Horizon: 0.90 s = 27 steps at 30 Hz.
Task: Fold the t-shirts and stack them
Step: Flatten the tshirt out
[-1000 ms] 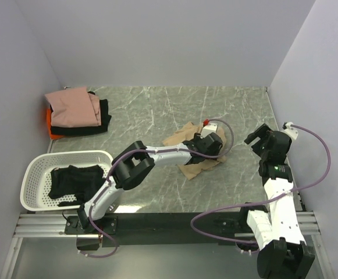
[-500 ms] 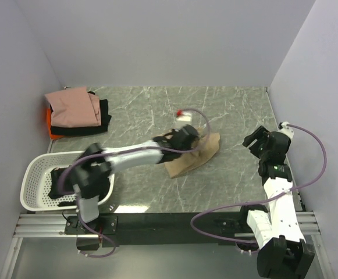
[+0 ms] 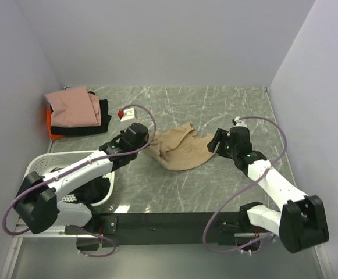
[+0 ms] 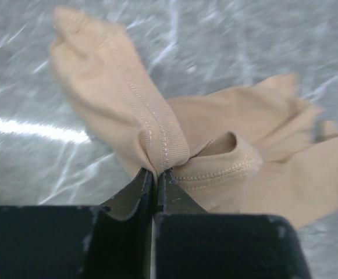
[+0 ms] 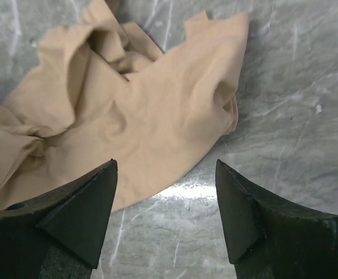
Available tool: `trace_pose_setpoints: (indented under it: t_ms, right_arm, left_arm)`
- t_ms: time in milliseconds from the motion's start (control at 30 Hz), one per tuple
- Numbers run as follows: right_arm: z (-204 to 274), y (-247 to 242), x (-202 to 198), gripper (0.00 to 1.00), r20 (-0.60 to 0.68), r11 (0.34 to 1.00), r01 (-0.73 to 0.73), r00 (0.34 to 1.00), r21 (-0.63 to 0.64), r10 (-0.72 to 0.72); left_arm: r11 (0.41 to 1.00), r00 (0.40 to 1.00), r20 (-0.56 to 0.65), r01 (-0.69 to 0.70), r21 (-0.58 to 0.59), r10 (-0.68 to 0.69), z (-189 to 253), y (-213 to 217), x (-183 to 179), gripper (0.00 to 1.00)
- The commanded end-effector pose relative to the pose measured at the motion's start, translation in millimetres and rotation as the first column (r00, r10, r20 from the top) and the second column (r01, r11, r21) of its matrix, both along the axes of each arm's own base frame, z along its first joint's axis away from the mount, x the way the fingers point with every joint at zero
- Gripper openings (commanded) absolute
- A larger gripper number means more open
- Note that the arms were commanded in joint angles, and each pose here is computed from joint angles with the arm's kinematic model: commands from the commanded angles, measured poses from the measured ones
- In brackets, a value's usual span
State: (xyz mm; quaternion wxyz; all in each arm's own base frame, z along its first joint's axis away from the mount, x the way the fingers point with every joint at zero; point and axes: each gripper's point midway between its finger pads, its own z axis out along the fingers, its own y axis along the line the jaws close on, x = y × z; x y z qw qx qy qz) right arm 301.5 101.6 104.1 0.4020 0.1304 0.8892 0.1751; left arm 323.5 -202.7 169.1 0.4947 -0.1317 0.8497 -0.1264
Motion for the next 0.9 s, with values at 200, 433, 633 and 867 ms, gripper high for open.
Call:
trace_pose_setpoints:
  t_ms: [200, 433, 633, 867]
  right_arm:
    - [-19.2, 2.8, 34.6, 0.75, -0.015, 0.998, 0.056, 0.998, -0.032, -0.056]
    - [-32.3, 13.6, 64.4, 0.54, -0.016, 0.999, 0.034, 0.999, -0.033, -0.035]
    - [58.2, -3.0, 98.8, 0.0, 0.129, 0.993, 0.087, 0.989, -0.081, -0.076]
    - [213.2, -69.8, 75.7, 0.0, 0.421, 0.962, 0.265, 0.881, -0.059, -0.217]
  left_arm:
    - [0.994, 0.995, -0.062, -0.069, 0.08, 0.074, -30.7, 23.4, -3.9, 0.01]
    - [0.994, 0.997, -0.053, -0.058, 0.095, 0.063, -29.0, 22.2, 0.8, 0.0]
    - [0.995, 0.996, 0.015, -0.085, 0.053, 0.084, 15.6, 36.1, 31.1, 0.01]
    - [0.992, 0.953, 0.276, -0.106, -0.073, 0.123, 117.3, 66.2, 39.4, 0.0]
